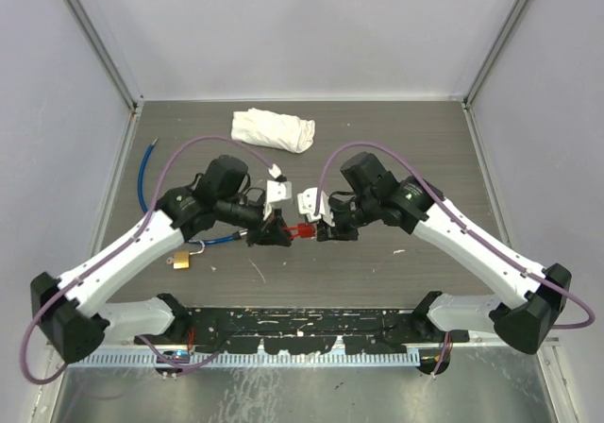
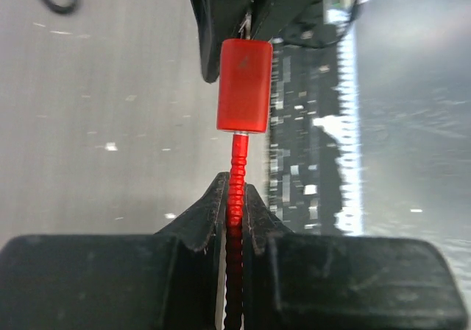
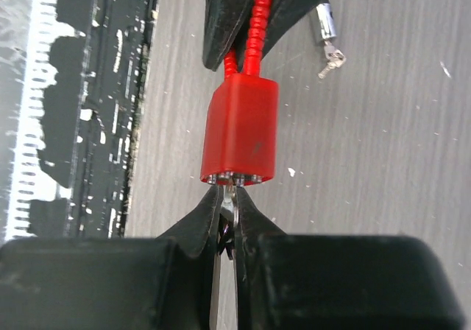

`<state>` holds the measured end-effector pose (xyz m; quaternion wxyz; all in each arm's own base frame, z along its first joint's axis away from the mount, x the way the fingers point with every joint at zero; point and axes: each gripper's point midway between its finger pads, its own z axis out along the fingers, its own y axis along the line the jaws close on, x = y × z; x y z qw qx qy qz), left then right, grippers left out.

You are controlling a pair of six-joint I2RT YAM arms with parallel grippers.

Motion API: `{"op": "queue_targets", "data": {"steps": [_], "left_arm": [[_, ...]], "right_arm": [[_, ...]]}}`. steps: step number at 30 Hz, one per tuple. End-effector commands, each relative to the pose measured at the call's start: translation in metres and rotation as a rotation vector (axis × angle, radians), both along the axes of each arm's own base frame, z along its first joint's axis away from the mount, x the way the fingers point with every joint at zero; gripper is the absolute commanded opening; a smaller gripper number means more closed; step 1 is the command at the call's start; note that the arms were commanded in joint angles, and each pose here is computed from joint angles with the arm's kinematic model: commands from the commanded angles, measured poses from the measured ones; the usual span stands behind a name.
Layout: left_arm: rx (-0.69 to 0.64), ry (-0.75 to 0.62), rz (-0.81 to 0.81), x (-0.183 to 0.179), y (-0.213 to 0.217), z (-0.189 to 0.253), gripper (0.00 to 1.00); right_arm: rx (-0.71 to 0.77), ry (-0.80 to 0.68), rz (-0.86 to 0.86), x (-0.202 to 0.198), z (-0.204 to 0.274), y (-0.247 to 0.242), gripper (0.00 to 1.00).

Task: Lock with the key
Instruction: Remove the key from the lock.

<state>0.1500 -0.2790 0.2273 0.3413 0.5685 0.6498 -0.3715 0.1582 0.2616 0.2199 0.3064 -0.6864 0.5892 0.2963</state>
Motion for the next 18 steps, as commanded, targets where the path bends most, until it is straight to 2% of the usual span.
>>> {"op": "queue_targets", "data": {"steps": [1,3,5,6,10,12,13,15,18], "left_arm": [[-0.048,0.490,-0.148,-0.044,0.005,0.011,0.00],[-0.008,0.514,-0.128,-0.040,0.005,0.005,0.00],[0.055,0.405,-0.055,-0.022,0.006,-0.009,0.00],[0.102,0.313,0.009,-0.006,0.008,-0.019,0.00],[0.178,-0.241,0.225,0.043,0.028,-0.017,0.00],[0.186,-0.395,0.287,0.055,0.036,-0.013,0.00],[0.184,-0.418,0.300,0.057,0.039,-0.012,0.00],[0.183,-0.387,0.295,0.052,0.040,-0.016,0.00],[0.102,-0.160,0.161,0.017,0.024,-0.019,0.00]], "right_arm": [[-0.010,-0.151,-0.027,0.007,0.011,-0.013,0.01],[-0.004,-0.130,-0.021,0.004,0.011,-0.011,0.01],[0.017,-0.036,-0.025,-0.003,0.014,-0.008,0.01],[0.031,0.029,-0.023,-0.007,0.016,-0.006,0.01],[0.129,0.338,-0.029,-0.014,0.030,-0.007,0.01],[0.154,0.444,-0.025,-0.013,0.033,-0.012,0.01],[0.150,0.478,-0.018,-0.013,0.032,-0.015,0.01],[0.132,0.454,-0.005,-0.014,0.030,-0.020,0.01],[0.116,0.292,-0.053,-0.001,0.023,-0.027,0.01]]}}
